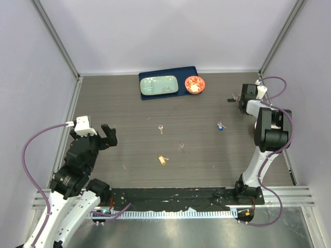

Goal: Put the keys on the keyring

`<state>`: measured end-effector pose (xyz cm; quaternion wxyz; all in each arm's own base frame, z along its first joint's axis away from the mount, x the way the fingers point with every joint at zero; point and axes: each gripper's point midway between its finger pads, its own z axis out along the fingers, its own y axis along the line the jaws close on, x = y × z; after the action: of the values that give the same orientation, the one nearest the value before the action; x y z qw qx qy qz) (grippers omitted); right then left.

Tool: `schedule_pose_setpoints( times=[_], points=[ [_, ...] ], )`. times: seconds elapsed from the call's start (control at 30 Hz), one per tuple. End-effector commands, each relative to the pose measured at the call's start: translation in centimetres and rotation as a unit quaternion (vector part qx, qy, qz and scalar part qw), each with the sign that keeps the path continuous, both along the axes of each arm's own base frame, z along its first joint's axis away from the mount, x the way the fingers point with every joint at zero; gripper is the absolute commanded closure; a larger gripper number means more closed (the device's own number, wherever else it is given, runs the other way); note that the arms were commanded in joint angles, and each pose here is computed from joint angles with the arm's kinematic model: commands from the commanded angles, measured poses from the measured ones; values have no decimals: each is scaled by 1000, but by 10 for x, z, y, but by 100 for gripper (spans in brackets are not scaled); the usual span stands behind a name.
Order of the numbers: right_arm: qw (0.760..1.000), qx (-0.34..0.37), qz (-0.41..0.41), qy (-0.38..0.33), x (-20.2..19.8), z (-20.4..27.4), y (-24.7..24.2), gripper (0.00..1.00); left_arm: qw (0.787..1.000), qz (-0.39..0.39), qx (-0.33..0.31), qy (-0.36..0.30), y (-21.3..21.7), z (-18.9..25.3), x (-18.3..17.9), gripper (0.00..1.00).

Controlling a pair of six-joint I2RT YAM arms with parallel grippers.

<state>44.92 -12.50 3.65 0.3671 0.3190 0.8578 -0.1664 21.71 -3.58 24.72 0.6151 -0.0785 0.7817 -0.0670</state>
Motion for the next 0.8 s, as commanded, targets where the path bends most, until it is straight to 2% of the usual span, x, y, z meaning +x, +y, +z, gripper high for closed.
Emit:
schedule_pose_setpoints(
  times=[0.0, 0.13, 0.4, 0.53, 0.6, 0.73, 0.77],
  points=[
    [999, -14, -2, -34, 10, 25, -5, 99, 1000, -5, -7, -26, -2, 12, 3, 0],
    [998, -31, 10, -61, 16, 55, -3, 99, 1000, -5, -7, -30, -1, 13, 2, 0],
    [979, -128, 51, -148, 38, 172, 12, 99, 999, -8, -6, -34, -2, 14, 2, 0],
    [958, -186, 89, -200, 37, 241, 30, 99, 999, -15, -5, -34, -4, 14, 2, 0],
    [947, -199, 126, -220, 35, 264, 61, 99, 999, -25, -5, -35, -7, 14, 2, 0],
    [918, -188, 198, -288, 8, 323, 105, 99, 999, -32, -5, -38, -9, 15, 1, 0],
    [909, -174, 233, -298, 4, 324, 120, 99, 999, -35, -7, -41, -10, 17, 1, 0]
  ],
)
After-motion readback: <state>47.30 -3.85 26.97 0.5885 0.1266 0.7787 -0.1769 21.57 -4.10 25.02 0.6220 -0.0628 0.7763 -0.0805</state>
